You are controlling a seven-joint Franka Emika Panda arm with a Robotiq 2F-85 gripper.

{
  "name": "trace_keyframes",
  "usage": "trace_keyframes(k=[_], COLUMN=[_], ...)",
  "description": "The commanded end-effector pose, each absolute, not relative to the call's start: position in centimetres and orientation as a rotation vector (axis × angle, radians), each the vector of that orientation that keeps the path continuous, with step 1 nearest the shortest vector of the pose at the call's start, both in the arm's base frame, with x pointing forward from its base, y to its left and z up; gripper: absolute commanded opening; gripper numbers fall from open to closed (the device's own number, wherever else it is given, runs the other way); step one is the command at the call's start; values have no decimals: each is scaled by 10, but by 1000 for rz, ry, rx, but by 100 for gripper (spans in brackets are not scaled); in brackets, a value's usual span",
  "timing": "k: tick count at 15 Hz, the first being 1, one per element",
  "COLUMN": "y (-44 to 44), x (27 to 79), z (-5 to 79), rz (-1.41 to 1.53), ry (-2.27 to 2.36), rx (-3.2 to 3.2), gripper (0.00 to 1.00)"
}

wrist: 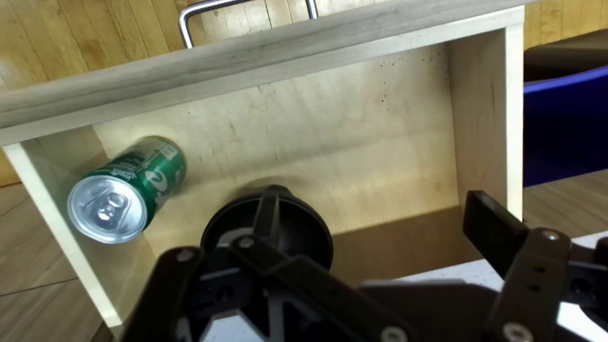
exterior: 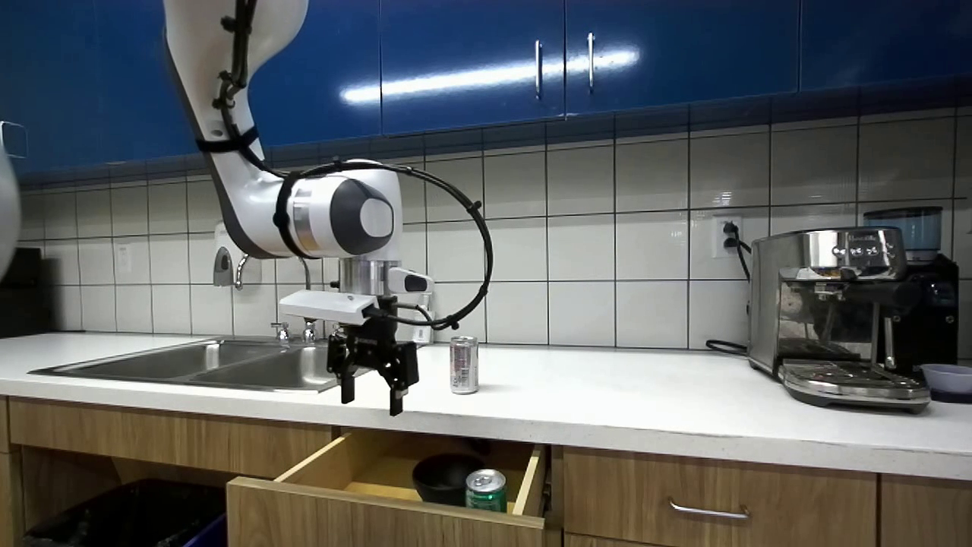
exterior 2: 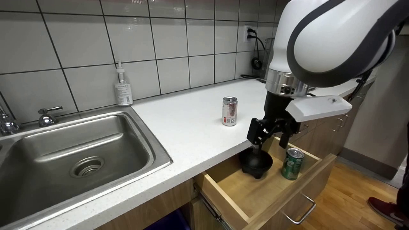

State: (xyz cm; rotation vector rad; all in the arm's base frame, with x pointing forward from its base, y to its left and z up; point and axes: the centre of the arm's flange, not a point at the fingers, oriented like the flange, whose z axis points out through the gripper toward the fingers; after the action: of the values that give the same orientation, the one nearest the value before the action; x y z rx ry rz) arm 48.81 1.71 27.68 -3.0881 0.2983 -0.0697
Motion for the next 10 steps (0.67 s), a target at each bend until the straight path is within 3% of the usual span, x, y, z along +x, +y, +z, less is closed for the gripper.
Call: trace_keyframes(k=[1, 10], y=[0, -27], x=[507, 552], z=[297, 322], rz=[-80, -140], ry=[308, 307], rx=[-3113, -3142], gripper=[100, 100])
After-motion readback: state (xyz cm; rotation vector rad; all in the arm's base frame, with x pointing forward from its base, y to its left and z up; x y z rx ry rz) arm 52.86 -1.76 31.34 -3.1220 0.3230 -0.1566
